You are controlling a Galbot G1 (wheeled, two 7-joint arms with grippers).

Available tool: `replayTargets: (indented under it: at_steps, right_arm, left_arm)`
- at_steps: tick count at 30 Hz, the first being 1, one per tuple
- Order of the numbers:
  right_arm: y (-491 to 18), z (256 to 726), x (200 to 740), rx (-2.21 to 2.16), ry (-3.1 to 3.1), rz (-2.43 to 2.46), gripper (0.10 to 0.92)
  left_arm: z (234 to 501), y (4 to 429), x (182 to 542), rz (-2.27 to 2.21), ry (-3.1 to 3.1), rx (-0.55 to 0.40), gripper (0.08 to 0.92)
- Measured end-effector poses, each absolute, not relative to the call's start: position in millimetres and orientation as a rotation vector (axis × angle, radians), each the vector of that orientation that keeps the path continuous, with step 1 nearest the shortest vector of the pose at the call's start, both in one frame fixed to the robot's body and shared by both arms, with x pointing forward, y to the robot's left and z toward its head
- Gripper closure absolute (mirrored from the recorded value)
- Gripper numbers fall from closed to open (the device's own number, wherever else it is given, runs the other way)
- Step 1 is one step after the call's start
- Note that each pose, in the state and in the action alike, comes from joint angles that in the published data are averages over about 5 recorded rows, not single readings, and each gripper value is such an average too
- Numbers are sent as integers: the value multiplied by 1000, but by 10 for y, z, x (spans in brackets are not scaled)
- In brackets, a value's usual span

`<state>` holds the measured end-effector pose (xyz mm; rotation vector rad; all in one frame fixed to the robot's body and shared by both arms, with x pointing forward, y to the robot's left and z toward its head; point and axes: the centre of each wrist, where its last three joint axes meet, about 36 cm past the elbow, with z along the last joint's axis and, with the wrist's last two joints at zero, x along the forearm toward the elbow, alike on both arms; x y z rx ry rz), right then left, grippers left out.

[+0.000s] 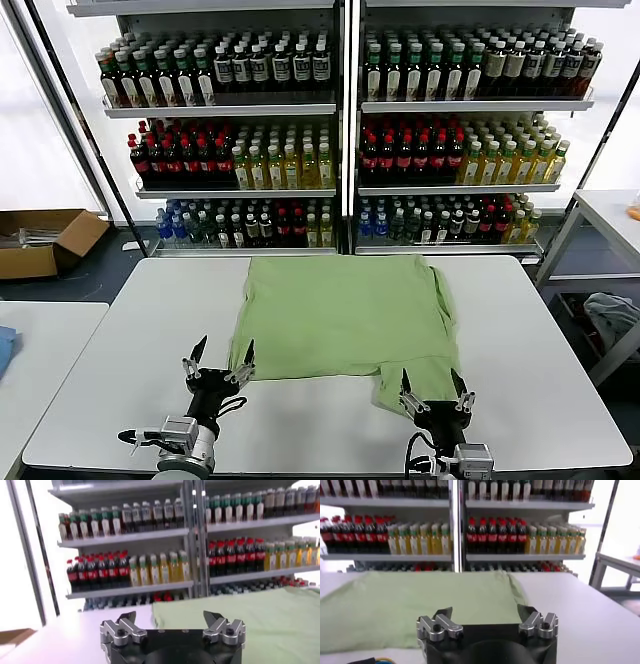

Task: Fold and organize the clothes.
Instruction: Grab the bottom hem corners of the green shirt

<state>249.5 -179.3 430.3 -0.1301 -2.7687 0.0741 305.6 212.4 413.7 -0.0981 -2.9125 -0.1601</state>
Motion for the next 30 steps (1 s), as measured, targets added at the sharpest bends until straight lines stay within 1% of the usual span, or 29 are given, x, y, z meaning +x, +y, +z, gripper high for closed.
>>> replayTargets:
  at_steps: [7, 19, 30]
  right_arm:
    - [-1798, 4219, 2446, -191, -2724, 74, 200]
    - [-1791, 4111, 2417, -250, -2652, 51, 200]
    - [-1768, 4049, 2412, -266, -2614, 29, 200]
  left_arm:
    - [4134, 2143, 3070, -182, -2852, -106, 177]
    - [4029, 2160, 3111, -224, -2752, -117, 177]
    - [4016, 2230, 3231, -222, -2683, -135, 177]
